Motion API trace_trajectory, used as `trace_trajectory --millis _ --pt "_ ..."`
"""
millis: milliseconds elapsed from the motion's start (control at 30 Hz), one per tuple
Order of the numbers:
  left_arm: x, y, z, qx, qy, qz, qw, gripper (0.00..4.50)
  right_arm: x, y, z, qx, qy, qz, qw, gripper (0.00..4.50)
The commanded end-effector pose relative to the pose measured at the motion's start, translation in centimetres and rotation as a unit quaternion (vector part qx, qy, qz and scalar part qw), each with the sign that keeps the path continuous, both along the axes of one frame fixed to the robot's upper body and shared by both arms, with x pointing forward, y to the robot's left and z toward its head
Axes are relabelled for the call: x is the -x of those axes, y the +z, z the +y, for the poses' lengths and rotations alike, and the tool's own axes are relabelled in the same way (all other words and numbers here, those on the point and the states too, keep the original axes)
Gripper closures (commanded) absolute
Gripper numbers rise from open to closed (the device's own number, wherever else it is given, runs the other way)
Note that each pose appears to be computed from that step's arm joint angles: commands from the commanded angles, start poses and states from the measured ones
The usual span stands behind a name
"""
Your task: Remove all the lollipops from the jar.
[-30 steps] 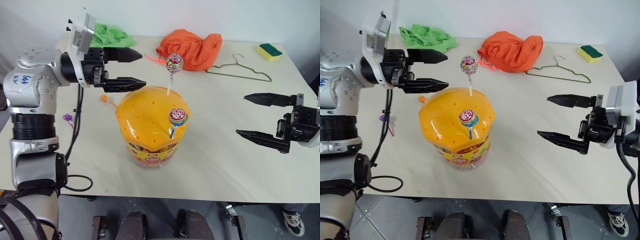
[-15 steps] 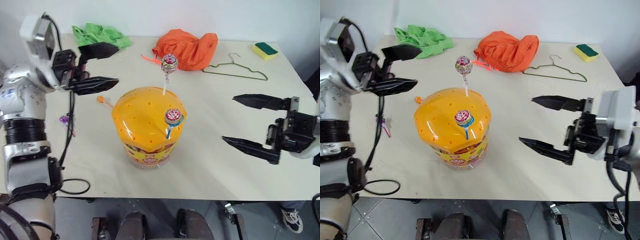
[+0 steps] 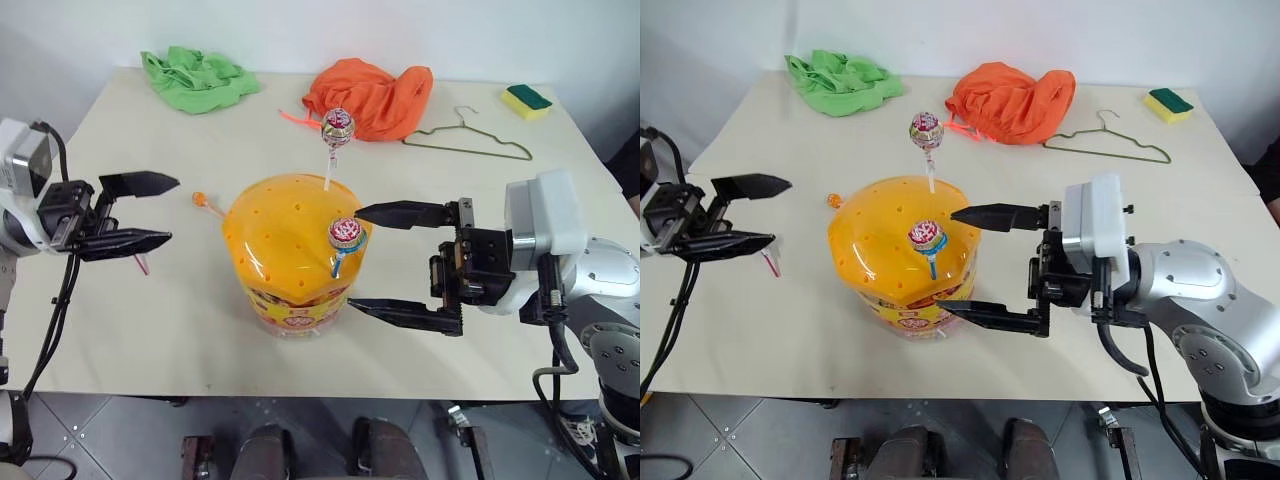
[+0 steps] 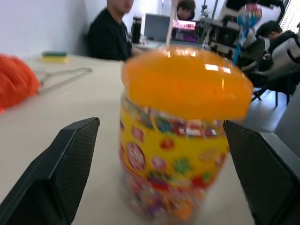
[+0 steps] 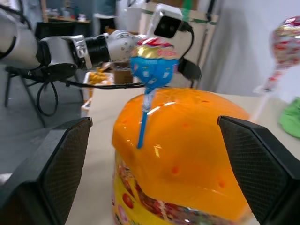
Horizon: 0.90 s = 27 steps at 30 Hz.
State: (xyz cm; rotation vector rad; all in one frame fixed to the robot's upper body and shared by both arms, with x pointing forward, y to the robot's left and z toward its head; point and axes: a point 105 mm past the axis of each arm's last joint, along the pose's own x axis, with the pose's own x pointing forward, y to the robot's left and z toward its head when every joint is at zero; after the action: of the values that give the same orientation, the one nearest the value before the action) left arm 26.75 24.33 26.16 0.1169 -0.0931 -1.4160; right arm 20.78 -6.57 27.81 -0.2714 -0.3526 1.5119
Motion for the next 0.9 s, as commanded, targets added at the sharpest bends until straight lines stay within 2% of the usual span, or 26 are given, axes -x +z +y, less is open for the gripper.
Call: trace_trajectory --millis 33,133,233,633,900 --pt "3.0 0.8 0.1 -0.019 -0.065 -0.03 0.997 0.01 0.6 0.1 0.6 0.014 0.045 -0.02 0.999 0.0" --pt "4.1 0.6 0.3 -0.018 -0.069 -0.03 0.997 0.01 0.0 -0.3 1.0 0.031 0.058 -0.025 0.998 0.0" --pt "5.0 0.5 0.5 -0.015 -0.067 -0.032 0.997 0.0 -0.8 -0.5 1.4 0.046 0.063 -0.034 0.996 0.57" --pt "7.0 0.4 0.8 0.006 -0.054 -0.047 0.997 0.0 -1.6 1.6 1.2 0.019 0.107 -0.075 0.991 4.49" --pt "6.8 0.4 1.3 0.014 -0.042 -0.05 0.998 0.0 -2.0 5.0 -0.2 -0.045 0.11 -0.109 0.987 4.49"
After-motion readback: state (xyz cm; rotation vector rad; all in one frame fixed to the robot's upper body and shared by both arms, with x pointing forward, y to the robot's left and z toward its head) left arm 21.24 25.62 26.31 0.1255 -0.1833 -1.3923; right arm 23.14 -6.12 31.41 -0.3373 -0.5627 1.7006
